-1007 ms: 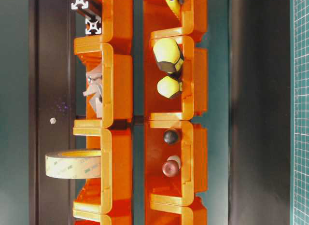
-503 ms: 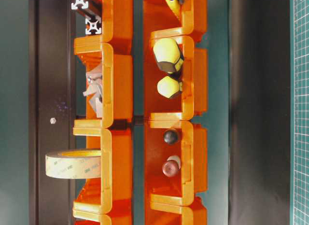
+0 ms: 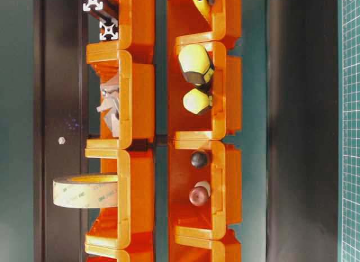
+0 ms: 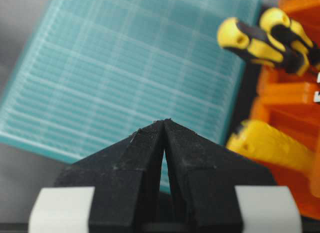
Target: Pick cutter from container rack with right arm.
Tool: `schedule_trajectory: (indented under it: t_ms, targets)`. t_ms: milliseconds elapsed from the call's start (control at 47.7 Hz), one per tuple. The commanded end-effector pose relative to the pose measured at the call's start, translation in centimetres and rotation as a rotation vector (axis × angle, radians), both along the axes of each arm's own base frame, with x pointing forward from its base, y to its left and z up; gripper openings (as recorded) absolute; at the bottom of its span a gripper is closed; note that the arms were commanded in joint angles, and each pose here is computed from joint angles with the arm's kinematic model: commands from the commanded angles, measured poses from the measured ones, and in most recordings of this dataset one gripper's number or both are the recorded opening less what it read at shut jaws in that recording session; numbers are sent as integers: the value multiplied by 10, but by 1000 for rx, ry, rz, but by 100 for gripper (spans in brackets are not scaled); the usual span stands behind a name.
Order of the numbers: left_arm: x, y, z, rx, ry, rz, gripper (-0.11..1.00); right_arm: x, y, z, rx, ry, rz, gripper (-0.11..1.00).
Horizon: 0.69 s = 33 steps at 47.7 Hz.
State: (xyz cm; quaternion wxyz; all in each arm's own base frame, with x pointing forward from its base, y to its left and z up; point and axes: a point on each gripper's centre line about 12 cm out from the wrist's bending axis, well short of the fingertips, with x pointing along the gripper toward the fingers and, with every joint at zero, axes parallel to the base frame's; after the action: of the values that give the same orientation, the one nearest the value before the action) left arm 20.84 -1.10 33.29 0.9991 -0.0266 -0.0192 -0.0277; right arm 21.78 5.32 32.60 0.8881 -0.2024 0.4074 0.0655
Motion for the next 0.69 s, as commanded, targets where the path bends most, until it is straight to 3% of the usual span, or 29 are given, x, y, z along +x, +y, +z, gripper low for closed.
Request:
schedule_trajectory:
  t_ms: [0,210,315,503,671]
  targets:
    - [2,-2,11,-1,-26,-10,0,8,1,7,-88,-5,-47,0]
    - [1,-2,12,0,-29,-8,0,19,-4,-27,-331,-24,-182,0]
    - [0,-2,13,1,-35,-8,0,19,-5,-39,-407,-45,-251,0]
    - [0,-2,13,0,-34,-8,0,14,-6,-57,-459,-51,-326,0]
    - [0,-2,12,0,-32,-11,0,8,-8,-77,-465,-30,-306,0]
